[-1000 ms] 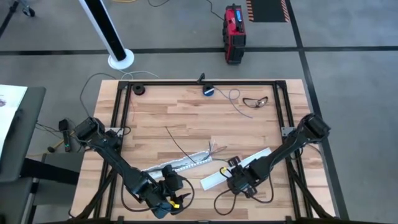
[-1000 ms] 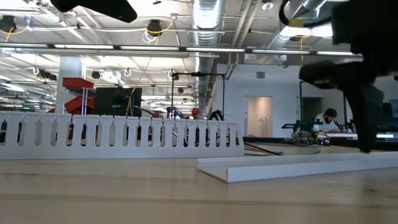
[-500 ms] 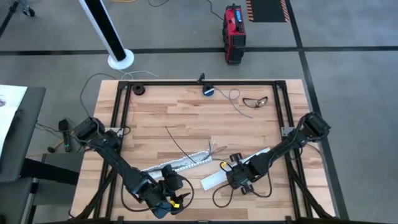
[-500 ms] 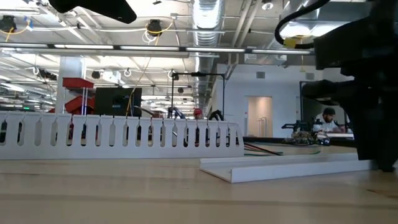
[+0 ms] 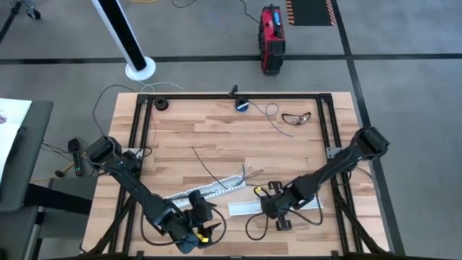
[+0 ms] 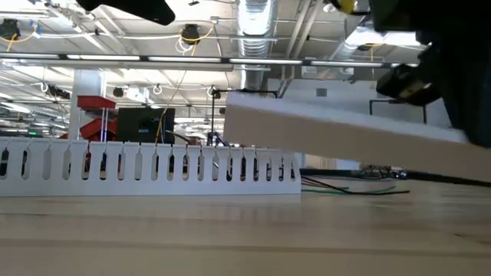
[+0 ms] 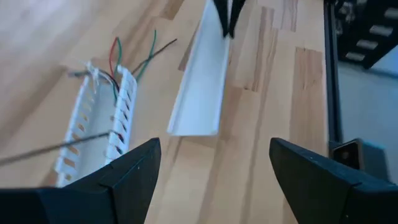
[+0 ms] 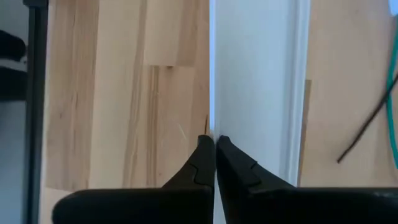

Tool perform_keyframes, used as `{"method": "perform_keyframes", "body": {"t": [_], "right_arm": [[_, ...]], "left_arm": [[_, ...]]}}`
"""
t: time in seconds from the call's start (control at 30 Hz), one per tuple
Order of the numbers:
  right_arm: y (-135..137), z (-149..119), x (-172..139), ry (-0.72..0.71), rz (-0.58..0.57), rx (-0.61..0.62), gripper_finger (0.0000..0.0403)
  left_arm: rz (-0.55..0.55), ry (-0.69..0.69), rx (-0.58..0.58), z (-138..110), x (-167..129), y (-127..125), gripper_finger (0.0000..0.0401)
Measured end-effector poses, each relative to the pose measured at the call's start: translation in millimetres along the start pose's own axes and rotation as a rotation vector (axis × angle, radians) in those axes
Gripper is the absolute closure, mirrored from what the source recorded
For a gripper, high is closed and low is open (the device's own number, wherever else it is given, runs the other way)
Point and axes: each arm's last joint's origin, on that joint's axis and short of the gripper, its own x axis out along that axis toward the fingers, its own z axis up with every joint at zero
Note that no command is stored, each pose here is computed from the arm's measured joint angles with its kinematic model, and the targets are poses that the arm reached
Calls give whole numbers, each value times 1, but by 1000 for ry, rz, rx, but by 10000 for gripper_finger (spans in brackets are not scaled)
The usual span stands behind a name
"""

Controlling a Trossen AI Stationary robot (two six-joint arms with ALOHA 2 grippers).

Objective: Ziptie cables
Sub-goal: Close the white cable duct

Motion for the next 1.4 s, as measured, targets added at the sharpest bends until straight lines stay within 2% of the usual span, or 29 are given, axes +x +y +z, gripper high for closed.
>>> {"method": "perform_keyframes", "body": {"t": [0.17,0.37,0.43,0.63,0.8,0.87,1.1,1.3,1.4], "right_arm": [[0,3,-22,-54,28,46,402],[-2,3,-35,-84,41,51,403],[-2,4,-39,-96,47,49,403],[0,7,-42,-130,66,46,403],[2,10,-46,-135,71,19,403],[3,12,-48,-142,72,0,403],[5,12,-53,-119,57,-34,403],[9,14,-58,-123,60,-74,403],[9,16,-59,-134,64,-77,403]], "left_arm": [[2,-3,131,0,0,0,106],[29,-34,442,3,1,0,106],[60,-45,499,5,3,3,106],[194,-105,555,18,13,14,106],[78,-44,543,21,20,16,106],[70,-44,554,21,20,15,106],[11,5,663,14,15,11,106],[74,-28,712,11,10,9,106],[115,-51,697,13,11,10,106]]}}
